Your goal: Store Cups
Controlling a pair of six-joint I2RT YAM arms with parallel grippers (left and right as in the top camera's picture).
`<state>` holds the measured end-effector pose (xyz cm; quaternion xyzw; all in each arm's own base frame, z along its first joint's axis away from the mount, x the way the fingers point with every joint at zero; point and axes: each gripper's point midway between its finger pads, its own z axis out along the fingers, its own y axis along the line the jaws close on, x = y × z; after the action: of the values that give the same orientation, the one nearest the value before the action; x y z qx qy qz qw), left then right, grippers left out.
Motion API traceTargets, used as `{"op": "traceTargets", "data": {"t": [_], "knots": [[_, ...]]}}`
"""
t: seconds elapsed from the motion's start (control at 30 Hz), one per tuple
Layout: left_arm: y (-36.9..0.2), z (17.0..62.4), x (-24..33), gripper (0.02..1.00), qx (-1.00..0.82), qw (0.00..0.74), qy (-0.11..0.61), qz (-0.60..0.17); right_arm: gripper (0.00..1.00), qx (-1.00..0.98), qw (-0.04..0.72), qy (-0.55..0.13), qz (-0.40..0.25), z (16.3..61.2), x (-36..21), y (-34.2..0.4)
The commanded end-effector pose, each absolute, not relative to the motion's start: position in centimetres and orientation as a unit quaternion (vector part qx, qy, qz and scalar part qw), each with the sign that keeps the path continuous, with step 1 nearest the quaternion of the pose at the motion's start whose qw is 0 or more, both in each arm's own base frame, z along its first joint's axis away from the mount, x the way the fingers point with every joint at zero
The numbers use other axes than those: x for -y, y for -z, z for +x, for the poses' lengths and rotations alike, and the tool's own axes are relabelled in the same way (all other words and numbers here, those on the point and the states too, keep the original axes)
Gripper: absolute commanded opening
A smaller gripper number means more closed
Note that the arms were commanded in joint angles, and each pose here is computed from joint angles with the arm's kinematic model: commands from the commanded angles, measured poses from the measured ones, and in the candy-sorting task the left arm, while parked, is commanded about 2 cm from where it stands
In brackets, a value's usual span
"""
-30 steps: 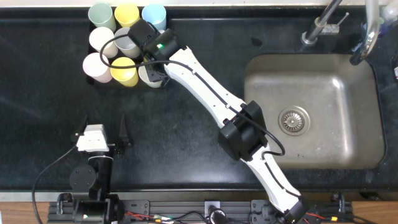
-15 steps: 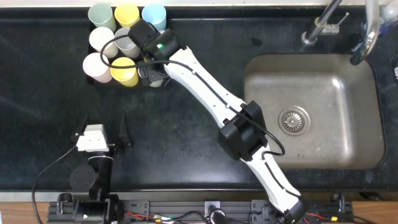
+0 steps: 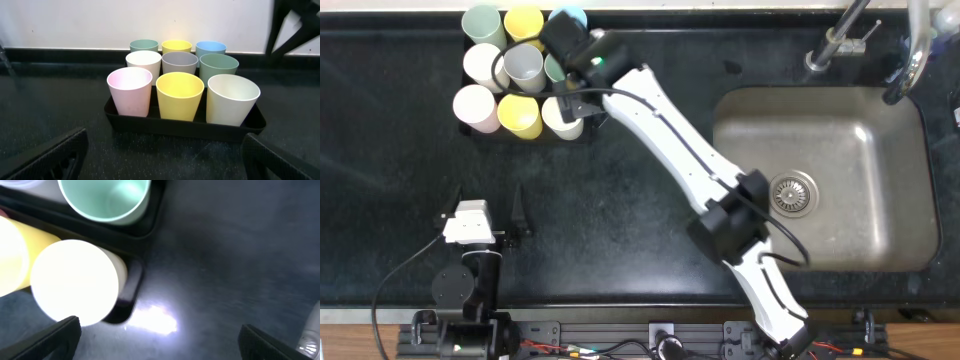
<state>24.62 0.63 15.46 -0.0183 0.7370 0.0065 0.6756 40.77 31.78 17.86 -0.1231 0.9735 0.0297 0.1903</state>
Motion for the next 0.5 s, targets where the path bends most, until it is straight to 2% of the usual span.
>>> {"op": "traceTargets", "data": {"t": [0.03, 0.13, 0.23, 0.5], "knots": [[-15.6, 24.6, -0.6, 1.000, -0.734, 0.678, -0.012, -0.010, 0.998, -0.951, 0.287, -0.058, -0.101, 39.9, -29.0, -28.1], [-15.6, 24.6, -0.6, 1.000, -0.734, 0.678, -0.013, -0.009, 0.998, -0.940, 0.323, -0.076, -0.079, 39.8, -26.8, -32.0], [-15.6, 24.6, -0.6, 1.000, -0.734, 0.678, -0.013, -0.009, 0.998, -0.935, 0.346, -0.071, -0.044, 40.2, -23.3, -34.4], [-15.6, 24.6, -0.6, 1.000, -0.734, 0.678, -0.013, -0.009, 1.000, -0.926, 0.357, 0.015, 0.122, 40.1, -10.1, -36.0]]}}
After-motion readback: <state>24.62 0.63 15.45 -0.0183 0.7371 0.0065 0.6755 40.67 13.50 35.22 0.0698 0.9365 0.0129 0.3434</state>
